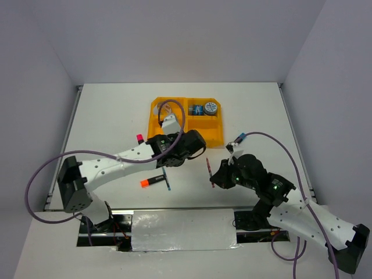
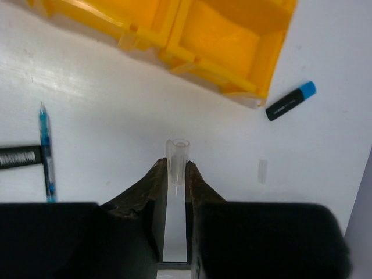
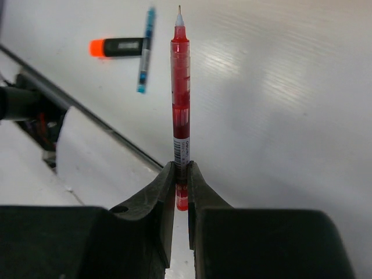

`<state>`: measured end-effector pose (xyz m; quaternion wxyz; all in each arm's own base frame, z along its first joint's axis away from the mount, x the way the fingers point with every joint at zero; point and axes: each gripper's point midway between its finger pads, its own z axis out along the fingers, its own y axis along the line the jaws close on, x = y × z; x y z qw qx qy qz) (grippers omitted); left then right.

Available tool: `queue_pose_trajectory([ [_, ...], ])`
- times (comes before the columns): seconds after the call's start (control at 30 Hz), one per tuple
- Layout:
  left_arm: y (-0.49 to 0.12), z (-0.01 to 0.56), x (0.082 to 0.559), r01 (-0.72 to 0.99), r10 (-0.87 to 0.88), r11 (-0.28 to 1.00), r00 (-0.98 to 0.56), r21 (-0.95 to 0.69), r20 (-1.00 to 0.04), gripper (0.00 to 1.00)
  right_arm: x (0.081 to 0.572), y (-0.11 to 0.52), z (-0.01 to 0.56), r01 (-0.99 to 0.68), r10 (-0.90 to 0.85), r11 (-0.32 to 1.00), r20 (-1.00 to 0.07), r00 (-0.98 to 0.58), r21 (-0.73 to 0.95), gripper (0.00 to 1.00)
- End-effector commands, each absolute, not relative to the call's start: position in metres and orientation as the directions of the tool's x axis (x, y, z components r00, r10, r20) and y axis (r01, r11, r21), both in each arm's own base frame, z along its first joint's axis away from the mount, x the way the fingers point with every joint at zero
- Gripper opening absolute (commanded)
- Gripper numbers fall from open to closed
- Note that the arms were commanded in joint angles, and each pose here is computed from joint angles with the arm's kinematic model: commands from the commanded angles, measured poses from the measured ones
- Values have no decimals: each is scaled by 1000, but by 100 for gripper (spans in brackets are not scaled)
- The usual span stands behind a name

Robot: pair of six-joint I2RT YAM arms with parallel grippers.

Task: Sort the stationery into containers
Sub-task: Pick up the pen cap from the center of the board, then close the pen cap on the pen.

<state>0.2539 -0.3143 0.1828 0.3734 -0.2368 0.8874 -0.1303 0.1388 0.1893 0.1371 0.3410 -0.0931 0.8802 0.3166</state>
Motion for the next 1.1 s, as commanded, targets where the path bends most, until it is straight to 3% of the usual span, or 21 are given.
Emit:
queue_pose_trajectory([
  [0.0,-309,229,262,-162,-461,877,-548,-452,-698,0,135,225,182,-530,129,590,-719,-683,610,0],
  [0.2,-313,290,258,87,-436,838,-489,-539,-756,0,131,229,188,-589,141,541,-756,-640,600,0],
  [0.37,-311,356,246,337,-371,794,-391,-507,-842,0,123,233,206,-676,148,467,-804,-576,570,0],
  [0.57,-312,420,221,550,-380,673,-316,-494,-869,0,107,246,239,-782,150,363,-861,-487,506,0],
  [0.73,-307,444,207,619,-429,599,-288,-508,-856,0,117,254,247,-770,145,397,-862,-485,500,0],
  [1.07,-307,434,204,626,-415,598,-292,-500,-862,0,117,251,286,-795,231,361,-873,-430,487,0],
])
